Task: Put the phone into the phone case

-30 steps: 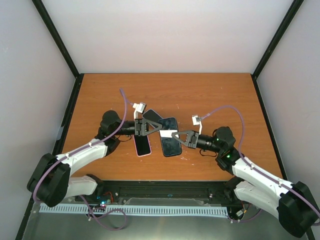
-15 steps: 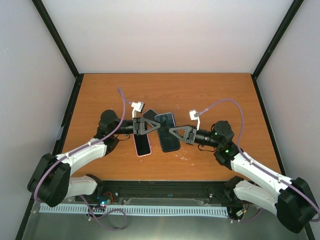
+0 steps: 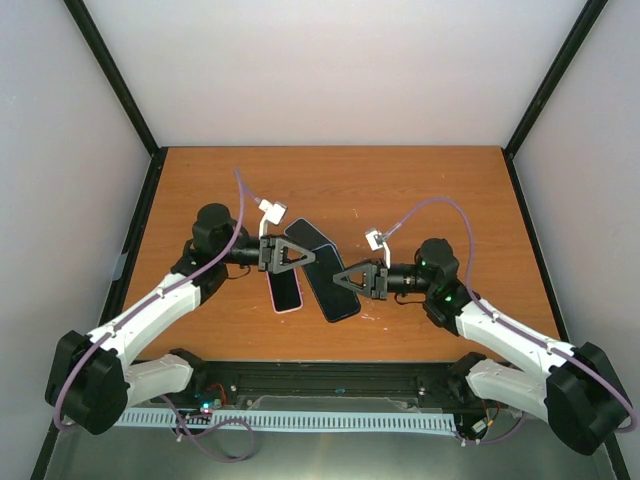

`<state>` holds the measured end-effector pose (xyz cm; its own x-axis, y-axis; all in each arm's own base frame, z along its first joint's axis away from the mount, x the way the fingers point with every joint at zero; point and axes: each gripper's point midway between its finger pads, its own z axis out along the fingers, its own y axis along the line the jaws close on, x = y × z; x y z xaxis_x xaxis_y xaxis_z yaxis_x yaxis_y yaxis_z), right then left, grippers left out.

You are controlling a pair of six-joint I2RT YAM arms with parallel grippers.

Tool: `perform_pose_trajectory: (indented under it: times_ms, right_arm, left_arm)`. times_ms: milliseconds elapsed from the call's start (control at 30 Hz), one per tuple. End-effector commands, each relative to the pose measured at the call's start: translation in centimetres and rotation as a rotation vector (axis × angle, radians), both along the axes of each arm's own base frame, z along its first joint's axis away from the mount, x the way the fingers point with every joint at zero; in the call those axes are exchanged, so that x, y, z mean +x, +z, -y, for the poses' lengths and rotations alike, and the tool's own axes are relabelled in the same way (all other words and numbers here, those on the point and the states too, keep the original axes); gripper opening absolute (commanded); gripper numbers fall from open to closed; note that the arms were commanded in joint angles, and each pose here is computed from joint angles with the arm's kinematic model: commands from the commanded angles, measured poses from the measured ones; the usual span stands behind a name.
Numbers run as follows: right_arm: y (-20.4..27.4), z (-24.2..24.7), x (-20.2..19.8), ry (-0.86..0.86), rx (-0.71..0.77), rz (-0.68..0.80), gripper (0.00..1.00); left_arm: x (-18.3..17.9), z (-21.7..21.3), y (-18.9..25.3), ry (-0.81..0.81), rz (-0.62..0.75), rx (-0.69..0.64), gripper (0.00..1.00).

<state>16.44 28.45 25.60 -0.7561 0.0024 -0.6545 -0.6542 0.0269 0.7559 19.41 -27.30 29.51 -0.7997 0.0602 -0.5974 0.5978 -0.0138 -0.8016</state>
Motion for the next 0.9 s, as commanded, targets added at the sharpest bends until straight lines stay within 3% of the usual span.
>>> perform_pose_trajectory:
  times_ms: [0,233,367,500,667,867]
  right_arm:
    - [1.5,-0.4,-1.0,0.087,0.032,0.076,0.16]
    - [1.1,-0.6,-1.3,0.110,0.025,0.075,0.16]
    - [0.7,-0.8,-1.2,0.118,0.018,0.066,0.16]
    - [0.5,-1.0,-0.8,0.113,0.021,0.036,0.19]
    - [1.0,-1.3,-0.3,0.109,0.053,-0.007,0.26]
    - [-0.1,-1.8,0.9,0.073,0.069,-0.123,0.33]
  left_arm:
    - [-1.1,-0.3,0.3,-0.059,0.024,0.023,0.55]
    - [-2.0,-0.3,0.5,-0.124,-0.026,0.011,0.45]
    - [-2.1,-0.2,0.2,-0.143,-0.065,0.010,0.30]
    - [-2.1,-0.2,-0.1,-0.150,-0.133,0.008,0.23]
    - [-1.3,0.1,-0.5,-0.124,-0.202,0.032,0.20]
    - [0.0,0.1,-0.1,-0.054,-0.184,0.029,0.20]
